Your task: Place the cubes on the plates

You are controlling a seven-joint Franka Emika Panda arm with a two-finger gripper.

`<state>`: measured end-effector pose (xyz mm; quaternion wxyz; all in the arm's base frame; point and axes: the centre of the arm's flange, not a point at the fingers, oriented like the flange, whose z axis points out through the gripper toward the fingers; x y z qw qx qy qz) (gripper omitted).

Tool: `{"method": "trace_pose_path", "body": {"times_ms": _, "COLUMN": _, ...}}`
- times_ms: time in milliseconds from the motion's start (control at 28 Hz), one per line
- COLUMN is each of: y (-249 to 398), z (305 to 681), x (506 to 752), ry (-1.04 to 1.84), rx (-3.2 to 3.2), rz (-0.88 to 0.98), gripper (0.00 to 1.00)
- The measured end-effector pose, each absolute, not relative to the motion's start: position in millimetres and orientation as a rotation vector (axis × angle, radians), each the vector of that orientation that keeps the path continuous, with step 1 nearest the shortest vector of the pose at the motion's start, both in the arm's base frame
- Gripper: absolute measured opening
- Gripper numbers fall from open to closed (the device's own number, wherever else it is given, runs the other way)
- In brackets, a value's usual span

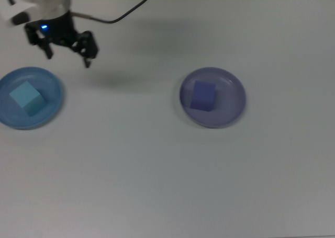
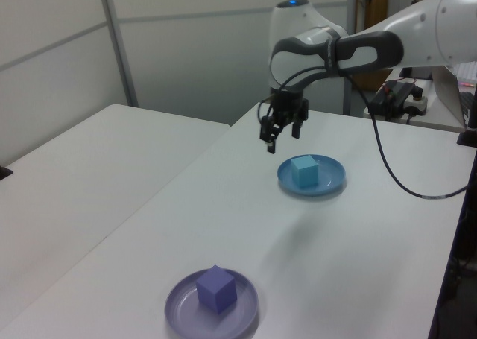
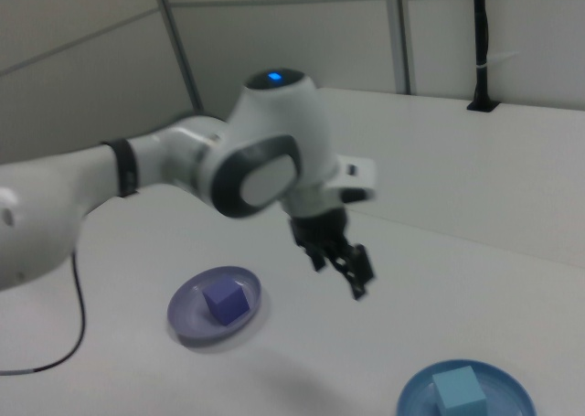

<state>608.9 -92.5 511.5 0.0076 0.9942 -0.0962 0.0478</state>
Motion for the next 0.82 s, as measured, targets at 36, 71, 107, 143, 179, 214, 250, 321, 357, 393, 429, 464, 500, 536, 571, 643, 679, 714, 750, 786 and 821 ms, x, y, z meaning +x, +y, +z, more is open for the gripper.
{"method": "trace_pose_path", "body": {"times_ms": 36, "y": -80, "z": 517, "x": 606, "ry": -0.298, "rx": 3.112, "rz": 0.137, "gripper": 1.0}}
{"method": "trace_pose_path", "body": {"times_ms": 71, "y": -66, "z": 521, "x": 604, "ry": -0.285, "rx": 3.116, "rz": 0.12, "gripper": 1.0}}
{"method": "trace_pose_path", "body": {"times_ms": 107, "y": -54, "z": 525, "x": 601, "ry": -0.276, "rx": 3.115, "rz": 0.099, "gripper": 1.0}}
{"method": "trace_pose_path", "body": {"times_ms": 143, "y": -42, "z": 527, "x": 598, "ry": -0.267, "rx": 3.111, "rz": 0.079, "gripper": 1.0}}
{"method": "trace_pose_path", "body": {"times_ms": 179, "y": -27, "z": 530, "x": 595, "ry": -0.257, "rx": 3.103, "rz": 0.052, "gripper": 1.0}}
{"method": "trace_pose_path", "body": {"times_ms": 214, "y": -18, "z": 531, "x": 593, "ry": -0.25, "rx": 3.097, "rz": 0.037, "gripper": 1.0}}
{"method": "trace_pose_path", "body": {"times_ms": 250, "y": -9, "z": 531, "x": 591, "ry": -0.242, "rx": 3.092, "rz": 0.026, "gripper": 1.0}}
{"method": "trace_pose_path", "body": {"times_ms": 321, "y": 4, "z": 532, "x": 590, "ry": -0.226, "rx": 3.087, "rz": 0.018, "gripper": 1.0}}
{"method": "trace_pose_path", "body": {"times_ms": 357, "y": 12, "z": 533, "x": 589, "ry": -0.216, "rx": 3.084, "rz": 0.022, "gripper": 1.0}}
{"method": "trace_pose_path", "body": {"times_ms": 393, "y": 15, "z": 534, "x": 589, "ry": -0.21, "rx": 3.083, "rz": 0.024, "gripper": 1.0}}
{"method": "trace_pose_path", "body": {"times_ms": 429, "y": 17, "z": 535, "x": 588, "ry": -0.205, "rx": 3.083, "rz": 0.028, "gripper": 1.0}}
{"method": "trace_pose_path", "body": {"times_ms": 464, "y": 19, "z": 537, "x": 588, "ry": -0.201, "rx": 3.083, "rz": 0.032, "gripper": 1.0}}
{"method": "trace_pose_path", "body": {"times_ms": 500, "y": 19, "z": 538, "x": 587, "ry": -0.2, "rx": 3.083, "rz": 0.036, "gripper": 1.0}}
{"method": "trace_pose_path", "body": {"times_ms": 536, "y": 19, "z": 540, "x": 587, "ry": -0.2, "rx": 3.083, "rz": 0.04, "gripper": 1.0}}
{"method": "trace_pose_path", "body": {"times_ms": 571, "y": 20, "z": 542, "x": 586, "ry": -0.199, "rx": 3.083, "rz": 0.044, "gripper": 1.0}}
{"method": "trace_pose_path", "body": {"times_ms": 643, "y": 22, "z": 542, "x": 585, "ry": -0.192, "rx": 3.084, "rz": 0.045, "gripper": 1.0}}
{"method": "trace_pose_path", "body": {"times_ms": 679, "y": 24, "z": 542, "x": 584, "ry": -0.187, "rx": 3.084, "rz": 0.044, "gripper": 1.0}}
{"method": "trace_pose_path", "body": {"times_ms": 714, "y": 26, "z": 541, "x": 584, "ry": -0.181, "rx": 3.084, "rz": 0.041, "gripper": 1.0}}
{"method": "trace_pose_path", "body": {"times_ms": 750, "y": 30, "z": 540, "x": 583, "ry": -0.171, "rx": 3.084, "rz": 0.038, "gripper": 1.0}}
{"method": "trace_pose_path", "body": {"times_ms": 786, "y": 32, "z": 539, "x": 583, "ry": -0.165, "rx": 3.085, "rz": 0.037, "gripper": 1.0}}
{"method": "trace_pose_path", "body": {"times_ms": 821, "y": 34, "z": 539, "x": 583, "ry": -0.16, "rx": 3.085, "rz": 0.038, "gripper": 1.0}}
